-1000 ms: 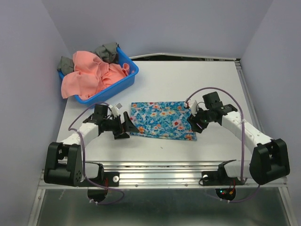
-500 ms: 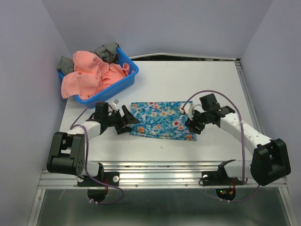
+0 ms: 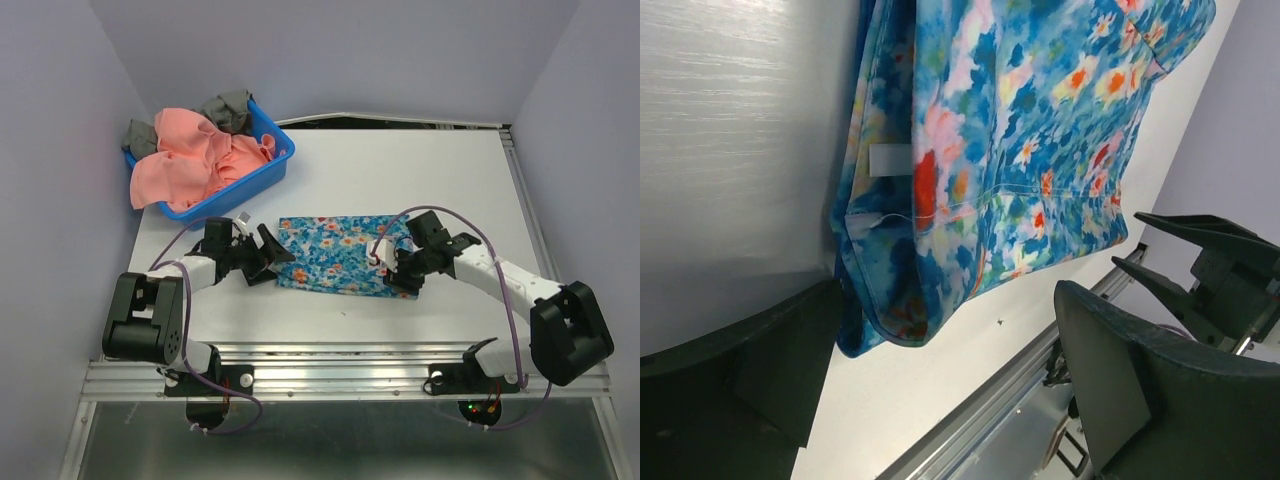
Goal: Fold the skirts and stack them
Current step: Fold the skirt
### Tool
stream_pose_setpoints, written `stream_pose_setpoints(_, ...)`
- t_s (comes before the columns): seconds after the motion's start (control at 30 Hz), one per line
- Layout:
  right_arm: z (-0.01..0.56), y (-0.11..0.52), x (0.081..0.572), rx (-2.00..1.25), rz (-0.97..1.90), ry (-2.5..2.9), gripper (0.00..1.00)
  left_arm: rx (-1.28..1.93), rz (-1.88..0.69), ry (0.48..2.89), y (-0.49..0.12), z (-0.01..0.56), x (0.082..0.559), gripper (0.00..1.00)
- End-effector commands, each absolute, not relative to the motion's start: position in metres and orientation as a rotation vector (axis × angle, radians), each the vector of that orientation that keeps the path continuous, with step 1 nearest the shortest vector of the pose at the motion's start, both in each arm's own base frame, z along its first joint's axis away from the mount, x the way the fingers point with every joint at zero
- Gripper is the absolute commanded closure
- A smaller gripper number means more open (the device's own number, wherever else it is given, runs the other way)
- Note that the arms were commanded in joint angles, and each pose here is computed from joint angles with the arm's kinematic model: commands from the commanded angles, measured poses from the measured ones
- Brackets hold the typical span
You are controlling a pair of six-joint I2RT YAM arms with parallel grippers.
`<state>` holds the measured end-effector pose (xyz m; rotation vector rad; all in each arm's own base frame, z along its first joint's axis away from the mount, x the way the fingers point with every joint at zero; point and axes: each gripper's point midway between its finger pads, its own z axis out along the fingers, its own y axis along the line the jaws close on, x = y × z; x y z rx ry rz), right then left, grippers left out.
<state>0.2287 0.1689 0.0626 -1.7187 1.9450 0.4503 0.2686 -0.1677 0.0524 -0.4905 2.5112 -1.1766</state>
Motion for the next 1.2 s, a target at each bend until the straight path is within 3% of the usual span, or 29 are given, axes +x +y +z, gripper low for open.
stream_pose_setpoints(0.0, 0.053, 0.165, 0.232, -1.771, 0.382, 1.906, 0.44, -0.471, -1.139, 2.513, -0.166, 0.051, 0.270, 0.02)
stream_pose_setpoints(0.2, 0.048, 0.160, 0.230, -1.782, 0.364, 1.920, 0.44, -0.455, -1.140, 2.519, -0.167, 0.052, 0.273, 0.02)
stream_pose_setpoints(0.53, 0.061, 0.166, 0.226, -1.790, 0.394, 1.890, 0.40, -0.170, -1.266, 2.423, -0.178, 0.109, 0.259, 0.01)
stream_pose_setpoints(0.87, 0.063, 0.168, 0.230, -1.774, 0.410, 1.934, 0.31, -0.152, -1.283, 2.564, -0.190, 0.088, 0.241, 0.01)
stream_pose_setpoints(1.17, 0.062, 0.165, 0.228, -1.795, 0.393, 1.927, 0.35, -0.138, -1.347, 2.563, -0.205, 0.080, 0.248, 0.02)
